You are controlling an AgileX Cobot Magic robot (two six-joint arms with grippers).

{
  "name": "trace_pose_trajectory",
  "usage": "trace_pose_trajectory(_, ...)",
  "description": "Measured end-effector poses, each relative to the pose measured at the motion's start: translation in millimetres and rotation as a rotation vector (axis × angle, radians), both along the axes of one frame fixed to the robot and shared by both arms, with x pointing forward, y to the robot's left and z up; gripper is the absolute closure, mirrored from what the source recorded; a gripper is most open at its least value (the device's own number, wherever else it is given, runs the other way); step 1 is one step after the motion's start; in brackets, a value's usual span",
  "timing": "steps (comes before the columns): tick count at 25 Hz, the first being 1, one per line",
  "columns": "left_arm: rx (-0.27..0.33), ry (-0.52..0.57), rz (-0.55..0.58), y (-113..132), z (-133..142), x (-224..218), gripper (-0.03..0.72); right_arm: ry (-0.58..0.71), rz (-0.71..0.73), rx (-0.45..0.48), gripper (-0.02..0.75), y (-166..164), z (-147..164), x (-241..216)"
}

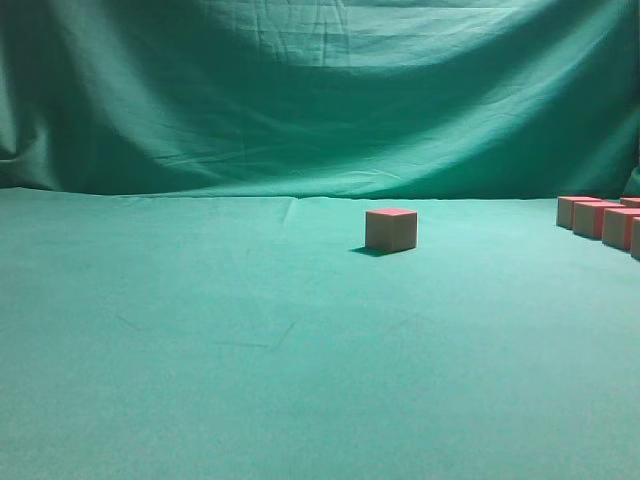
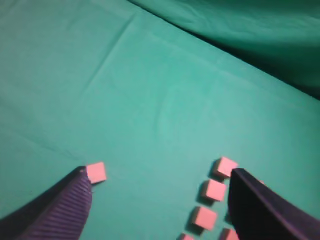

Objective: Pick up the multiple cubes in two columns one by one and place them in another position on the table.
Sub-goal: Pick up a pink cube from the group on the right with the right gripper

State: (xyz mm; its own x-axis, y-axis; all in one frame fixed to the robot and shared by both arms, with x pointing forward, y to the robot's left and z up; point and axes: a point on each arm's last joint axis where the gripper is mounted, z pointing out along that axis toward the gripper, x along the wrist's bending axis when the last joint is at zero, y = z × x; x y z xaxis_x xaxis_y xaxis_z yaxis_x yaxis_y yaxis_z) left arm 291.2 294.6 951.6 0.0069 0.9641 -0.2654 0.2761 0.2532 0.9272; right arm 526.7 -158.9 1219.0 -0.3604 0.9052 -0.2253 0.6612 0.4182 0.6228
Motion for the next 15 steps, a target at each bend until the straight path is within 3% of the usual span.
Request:
trace_pose_trajectory(5,0.0,0.0,0.0,0,0,0,0.688,0.124,-0.173,-0.047,0.186,-51,-40,-23)
trace_pose_trajectory(10,0.0,0.0,0.0,0,0,0,0.688,0.349,-0.408,-0.105,0.186,-114,-109,-34)
trace_pose_trajectory(12,0.0,0.0,0.0,0,0,0,0.688,0.431,-0.486,-0.076,0.186,-134,-135,-39)
trace_pose_trajectory(15,0.0,0.0,0.0,0,0,0,0.688,0.466,-0.55,0.05,0.186,-148,-168,-43)
